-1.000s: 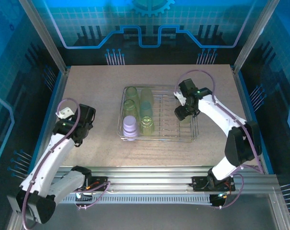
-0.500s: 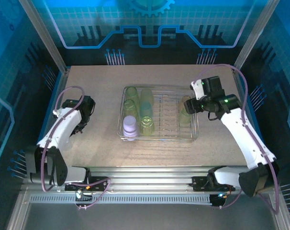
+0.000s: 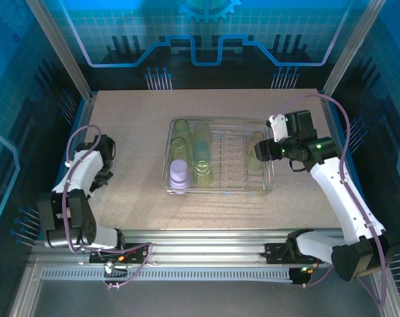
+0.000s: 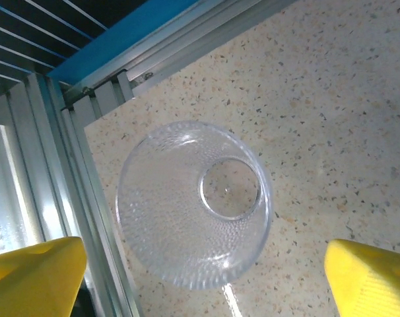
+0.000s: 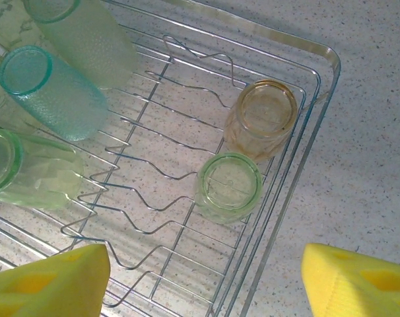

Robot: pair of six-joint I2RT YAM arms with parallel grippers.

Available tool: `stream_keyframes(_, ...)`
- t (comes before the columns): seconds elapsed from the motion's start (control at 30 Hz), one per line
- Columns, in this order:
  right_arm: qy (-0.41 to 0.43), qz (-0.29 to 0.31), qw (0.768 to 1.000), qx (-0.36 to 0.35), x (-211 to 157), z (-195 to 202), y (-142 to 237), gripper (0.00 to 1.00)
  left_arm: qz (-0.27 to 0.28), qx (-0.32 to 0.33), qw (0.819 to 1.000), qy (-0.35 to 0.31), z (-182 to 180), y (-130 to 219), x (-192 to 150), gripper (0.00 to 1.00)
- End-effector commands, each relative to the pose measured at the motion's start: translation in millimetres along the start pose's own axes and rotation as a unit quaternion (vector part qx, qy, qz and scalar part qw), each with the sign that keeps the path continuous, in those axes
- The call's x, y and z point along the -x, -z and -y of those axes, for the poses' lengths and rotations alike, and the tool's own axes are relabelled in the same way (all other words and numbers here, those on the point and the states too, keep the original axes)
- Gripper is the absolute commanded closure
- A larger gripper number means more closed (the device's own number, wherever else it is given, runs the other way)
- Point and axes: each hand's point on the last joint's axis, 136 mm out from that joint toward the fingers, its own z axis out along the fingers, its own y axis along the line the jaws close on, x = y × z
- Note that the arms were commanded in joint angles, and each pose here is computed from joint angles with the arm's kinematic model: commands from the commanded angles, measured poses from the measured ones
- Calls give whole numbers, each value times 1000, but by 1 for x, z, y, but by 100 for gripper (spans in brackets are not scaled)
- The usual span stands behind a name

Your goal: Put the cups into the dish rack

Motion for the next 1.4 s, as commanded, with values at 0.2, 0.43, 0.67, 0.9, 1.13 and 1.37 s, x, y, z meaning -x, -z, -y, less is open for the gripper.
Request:
stream_keyframes(0.2,-12,11,1000,14,-1,-5,13,25,-48,-26,998,-8,29,-26,-8,21)
stream_keyframes(0.43,-14,12,1000,7,-10,-3,17,25,-80,-44,996,-12,41,-40,-13,41)
stream_keyframes(0.67,-17,28,999,1,-12,-2,24,26,-99,-69,993,-17,44,-39,-19,96)
stream_keyframes(0.9,-19,57,998,0,-10,-3,28,28,-104,-152,982,-37,53,-17,-24,100)
stream_keyframes(1.13,-34,114,993,-13,-7,3,35,28,-42,-481,875,-38,86,100,-17,100)
stream_keyframes(1.37,-84,148,985,-1,0,9,56,10,11,-670,739,-72,73,226,-4,100)
